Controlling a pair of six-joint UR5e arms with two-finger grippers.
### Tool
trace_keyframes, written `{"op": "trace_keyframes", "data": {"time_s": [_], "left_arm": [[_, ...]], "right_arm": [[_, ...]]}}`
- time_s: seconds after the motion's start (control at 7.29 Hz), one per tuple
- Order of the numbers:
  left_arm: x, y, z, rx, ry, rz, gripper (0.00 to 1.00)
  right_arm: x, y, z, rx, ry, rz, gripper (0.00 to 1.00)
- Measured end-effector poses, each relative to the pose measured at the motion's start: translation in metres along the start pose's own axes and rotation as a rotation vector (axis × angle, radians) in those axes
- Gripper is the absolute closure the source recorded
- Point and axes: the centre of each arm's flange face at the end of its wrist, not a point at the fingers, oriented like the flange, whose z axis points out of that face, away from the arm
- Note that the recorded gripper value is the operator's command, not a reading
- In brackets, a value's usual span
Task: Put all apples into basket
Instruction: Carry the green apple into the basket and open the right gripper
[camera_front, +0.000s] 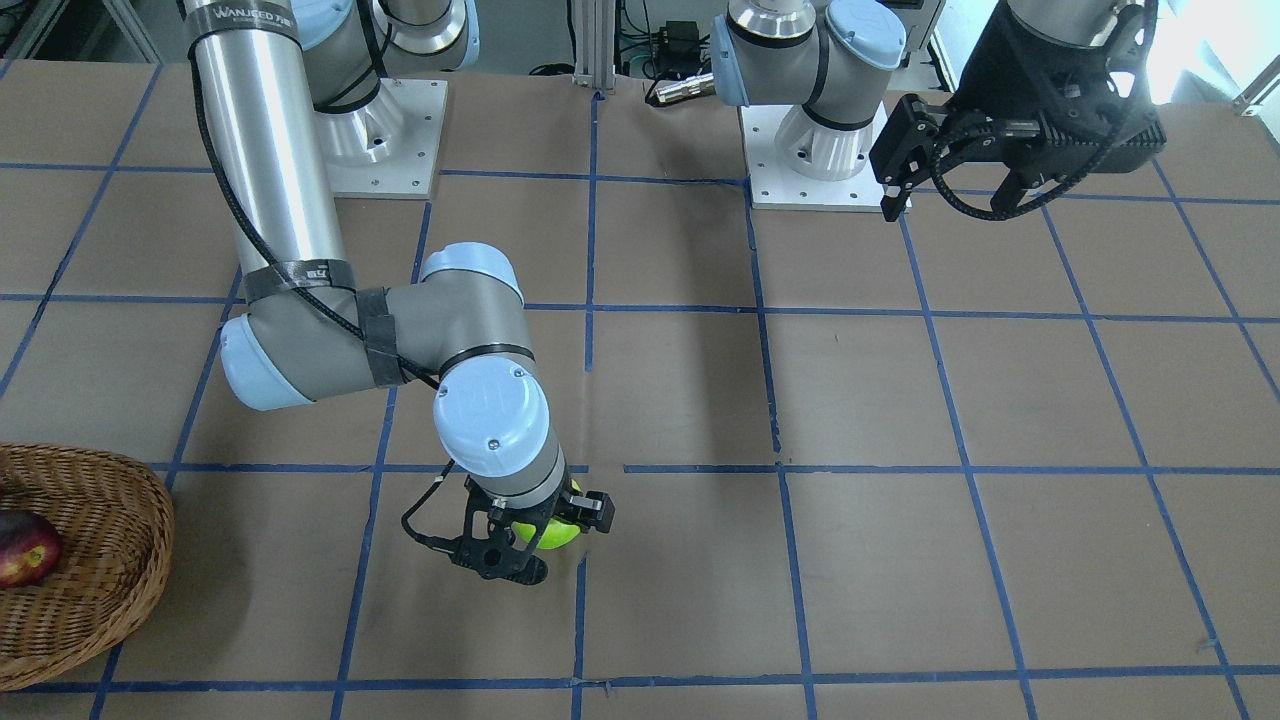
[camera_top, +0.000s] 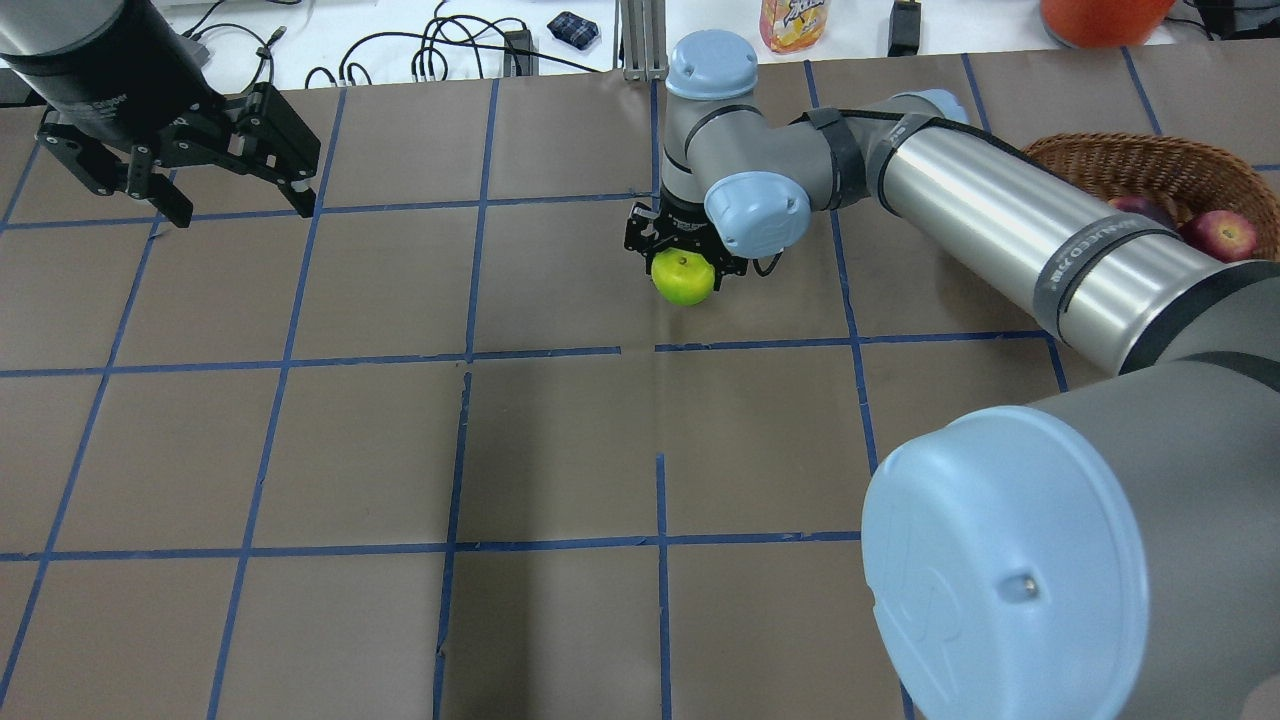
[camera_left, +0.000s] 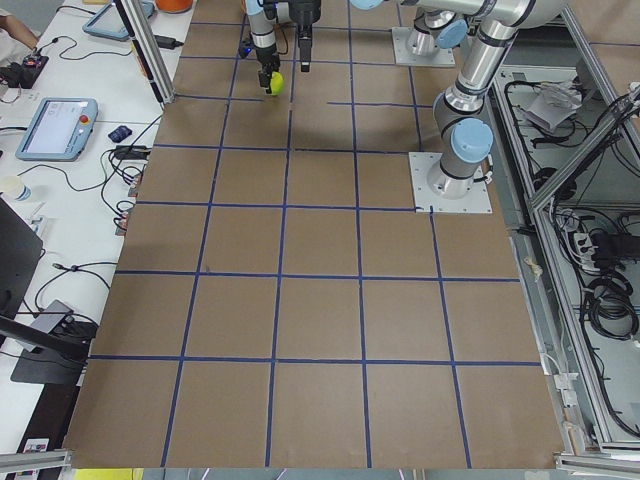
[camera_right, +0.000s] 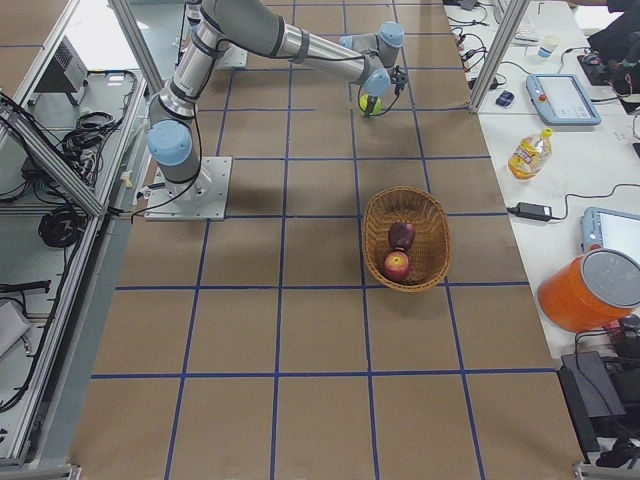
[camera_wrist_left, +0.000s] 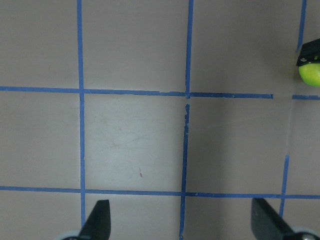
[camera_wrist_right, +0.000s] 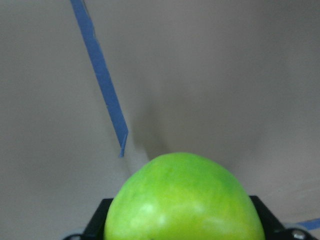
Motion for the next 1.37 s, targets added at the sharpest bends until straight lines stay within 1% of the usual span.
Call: {"op": "trace_keyframes", "data": {"time_s": [0.14,0.27,0.41,0.55,0.69,0.82,0.96,1.1,1.24,1.37], "left_arm": [[0.000,-0.001,0.001,-0.002,-0.002,0.000,0.00],[0.000,-0.002,0.002,-0.003,-0.002,0.000,0.00],[0.000,-0.003,0.003,-0.004,-0.001,-0.002,0.00],[0.000,-0.003,0.003,-0.005,-0.002,-0.002,0.00],[0.000,-0.004,0.004,-0.005,0.000,-0.004,0.00],[0.001,-0.004,0.003,-0.005,0.004,-0.007,0.00],[0.001,-0.003,0.003,-0.005,0.006,-0.009,0.00],[0.001,-0.002,0.003,-0.006,0.008,-0.011,0.00],[0.002,-0.002,0.003,-0.007,0.010,-0.011,0.00],[0.002,-0.002,0.003,-0.007,0.011,-0.010,0.00]], "right_arm": [[0.041,-0.028,-0.041,0.007,-0.001,0.050,1.00],[0.097,-0.058,-0.080,0.004,0.008,0.072,1.00],[0.159,-0.084,-0.113,0.006,0.037,0.055,1.00],[0.219,-0.105,-0.133,0.011,0.074,0.026,1.00],[0.270,-0.119,-0.141,0.004,0.101,-0.011,1.00],[0.313,-0.131,-0.139,-0.010,0.122,-0.060,1.00],[0.342,-0.141,-0.129,-0.026,0.129,-0.090,1.00],[0.361,-0.153,-0.110,-0.031,0.135,-0.104,1.00],[0.380,-0.166,-0.091,-0.025,0.143,-0.117,1.00],[0.396,-0.172,-0.076,-0.032,0.143,-0.120,1.00]]}}
